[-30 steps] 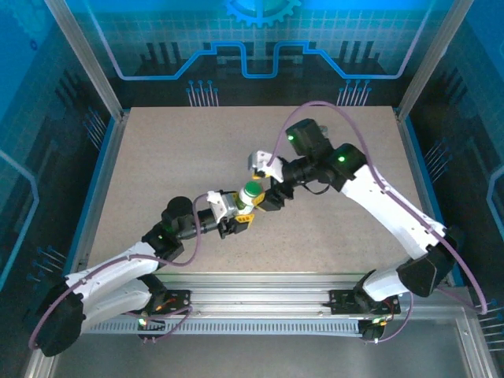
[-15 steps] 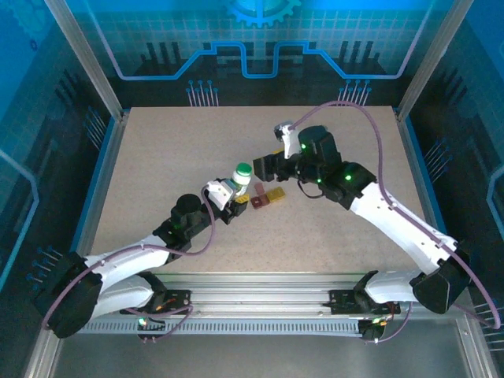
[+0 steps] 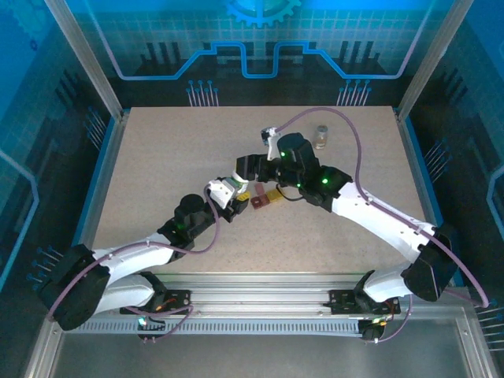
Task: Sort the pills into containers
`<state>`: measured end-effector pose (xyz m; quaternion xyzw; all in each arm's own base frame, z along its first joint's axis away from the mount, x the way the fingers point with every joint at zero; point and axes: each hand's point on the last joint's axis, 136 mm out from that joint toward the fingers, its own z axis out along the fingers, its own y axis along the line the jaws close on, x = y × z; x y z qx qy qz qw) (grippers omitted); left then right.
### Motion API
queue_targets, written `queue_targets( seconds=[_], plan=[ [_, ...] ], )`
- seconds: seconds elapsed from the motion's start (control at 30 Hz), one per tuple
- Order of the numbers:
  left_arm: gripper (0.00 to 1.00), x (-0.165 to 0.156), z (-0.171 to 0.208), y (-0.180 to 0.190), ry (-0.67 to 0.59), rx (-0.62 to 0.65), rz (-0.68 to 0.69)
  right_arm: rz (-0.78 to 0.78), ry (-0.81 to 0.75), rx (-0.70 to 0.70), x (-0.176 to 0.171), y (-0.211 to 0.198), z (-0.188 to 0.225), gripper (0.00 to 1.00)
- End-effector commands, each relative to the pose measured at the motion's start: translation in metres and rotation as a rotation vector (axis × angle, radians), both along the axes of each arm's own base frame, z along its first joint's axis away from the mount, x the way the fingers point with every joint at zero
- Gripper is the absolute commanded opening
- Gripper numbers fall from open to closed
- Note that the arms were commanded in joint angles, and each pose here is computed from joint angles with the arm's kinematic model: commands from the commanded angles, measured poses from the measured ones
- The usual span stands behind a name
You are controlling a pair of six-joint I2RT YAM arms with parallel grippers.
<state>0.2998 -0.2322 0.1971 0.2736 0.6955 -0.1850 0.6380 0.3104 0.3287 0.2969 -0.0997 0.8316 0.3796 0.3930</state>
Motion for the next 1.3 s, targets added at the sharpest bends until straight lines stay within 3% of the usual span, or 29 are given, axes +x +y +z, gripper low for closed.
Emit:
queue_targets(
  seconds=[0.0, 0.5, 0.73, 1.03, 1.27],
  plan=[
    [0.0, 0.007, 0.025, -0.003, -0.056, -0.057, 0.028, -0.038, -0.008, 0.012, 0.004, 0.007, -0.002, 0.69],
    [0.0, 0.013, 0.025, -0.007, -0.102, -0.044, 0.1, -0.085, 0.026, 0.004, 0.008, 0.009, -0.026, 0.6],
    [0.0, 0.007, 0.021, -0.023, -0.112, -0.021, 0.054, -0.121, -0.007, 0.022, 0.011, 0.001, -0.02, 0.42],
    [0.0, 0.0, 0.018, -0.035, -0.101, -0.013, -0.004, -0.164, -0.089, -0.046, 0.013, -0.016, -0.017, 0.02],
    [0.0, -0.008, 0.01, -0.045, -0.07, 0.01, -0.065, -0.231, -0.213, -0.214, 0.021, -0.043, -0.015, 0.0]
  ],
)
